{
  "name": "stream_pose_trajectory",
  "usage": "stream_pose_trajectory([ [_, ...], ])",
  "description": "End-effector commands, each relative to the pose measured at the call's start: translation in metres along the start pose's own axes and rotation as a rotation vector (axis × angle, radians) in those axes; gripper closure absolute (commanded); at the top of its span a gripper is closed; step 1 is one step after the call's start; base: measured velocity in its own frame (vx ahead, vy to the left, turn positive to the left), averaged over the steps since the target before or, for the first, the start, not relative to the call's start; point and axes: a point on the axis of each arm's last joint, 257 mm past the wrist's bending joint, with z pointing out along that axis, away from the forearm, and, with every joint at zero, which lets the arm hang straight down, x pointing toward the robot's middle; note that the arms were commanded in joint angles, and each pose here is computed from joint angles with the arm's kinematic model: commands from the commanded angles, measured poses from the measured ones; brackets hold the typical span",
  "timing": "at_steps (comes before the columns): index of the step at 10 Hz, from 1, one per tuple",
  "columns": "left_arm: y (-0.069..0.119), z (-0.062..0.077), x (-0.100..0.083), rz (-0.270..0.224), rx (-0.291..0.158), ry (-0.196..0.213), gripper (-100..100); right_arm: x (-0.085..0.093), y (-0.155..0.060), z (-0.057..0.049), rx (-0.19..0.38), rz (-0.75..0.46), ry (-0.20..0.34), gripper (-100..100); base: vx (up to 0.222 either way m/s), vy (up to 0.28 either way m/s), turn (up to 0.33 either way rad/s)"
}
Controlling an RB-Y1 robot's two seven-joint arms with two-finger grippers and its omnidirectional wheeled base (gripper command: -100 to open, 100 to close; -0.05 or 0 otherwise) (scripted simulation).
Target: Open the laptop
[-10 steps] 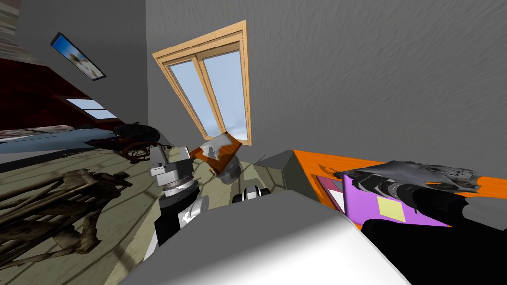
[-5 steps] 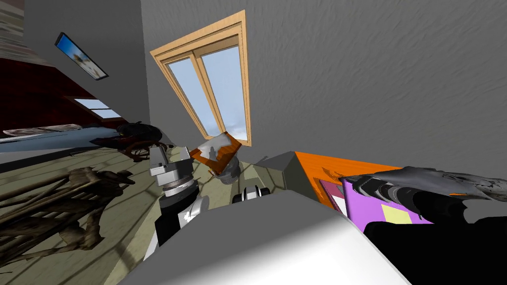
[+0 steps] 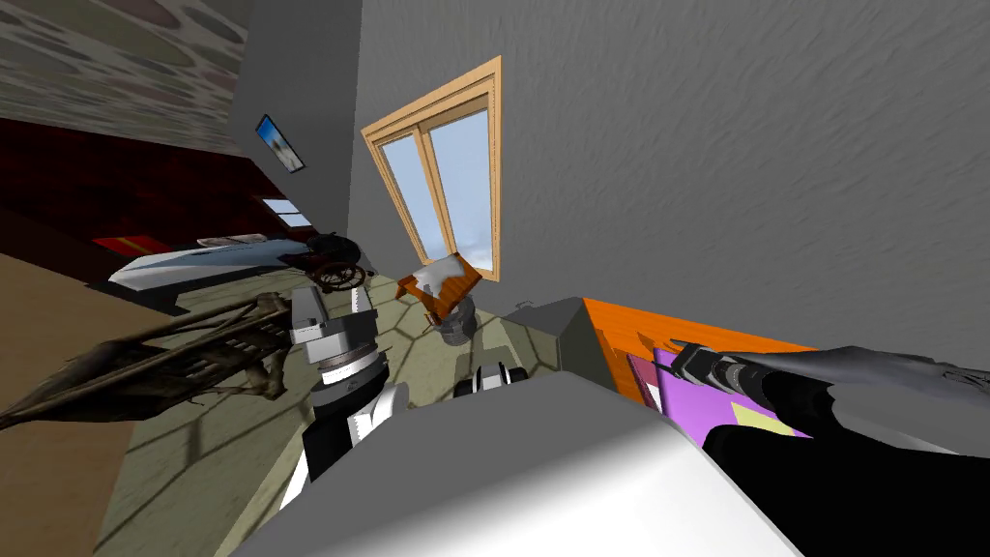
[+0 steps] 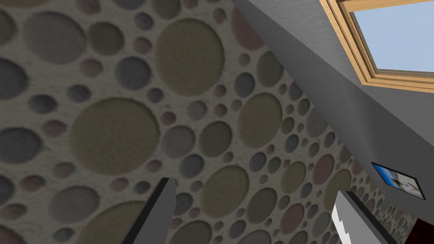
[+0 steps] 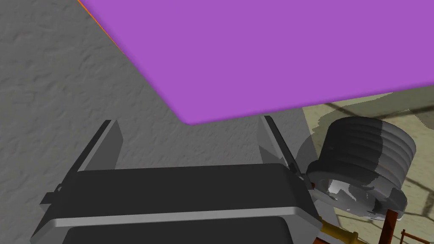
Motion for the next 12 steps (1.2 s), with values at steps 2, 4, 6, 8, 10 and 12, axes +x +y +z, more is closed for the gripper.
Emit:
stream_pose_trajectory([
  [2, 0.000, 0.000, 0.000, 0.000, 0.000, 0.000, 0, -0.001, 0.014, 0.017, 0.002, -0.106, 0.006, -100, -0.158, -0.033, 0.175],
  [4, 0.000, 0.000, 0.000, 0.000, 0.000, 0.000, 0, -0.002, 0.019, 0.024, 0.005, -0.152, 0.005, -100, -0.175, -0.046, 0.246],
  [6, 0.000, 0.000, 0.000, 0.000, 0.000, 0.000, 0, -0.008, 0.025, 0.037, 0.021, -0.227, -0.002, -100, -0.188, -0.030, 0.262],
  [8, 0.000, 0.000, 0.000, 0.000, 0.000, 0.000, 0, -0.009, 0.032, 0.043, 0.022, -0.285, -0.005, -100, -0.176, -0.063, 0.188],
  [10, 0.000, 0.000, 0.000, 0.000, 0.000, 0.000, 0, -0.013, 0.036, 0.049, 0.032, -0.340, -0.012, -100, -0.151, -0.041, 0.179],
  [12, 0.000, 0.000, 0.000, 0.000, 0.000, 0.000, 0, -0.016, 0.040, 0.055, 0.041, -0.393, -0.019, -100, -0.146, -0.039, 0.202],
])
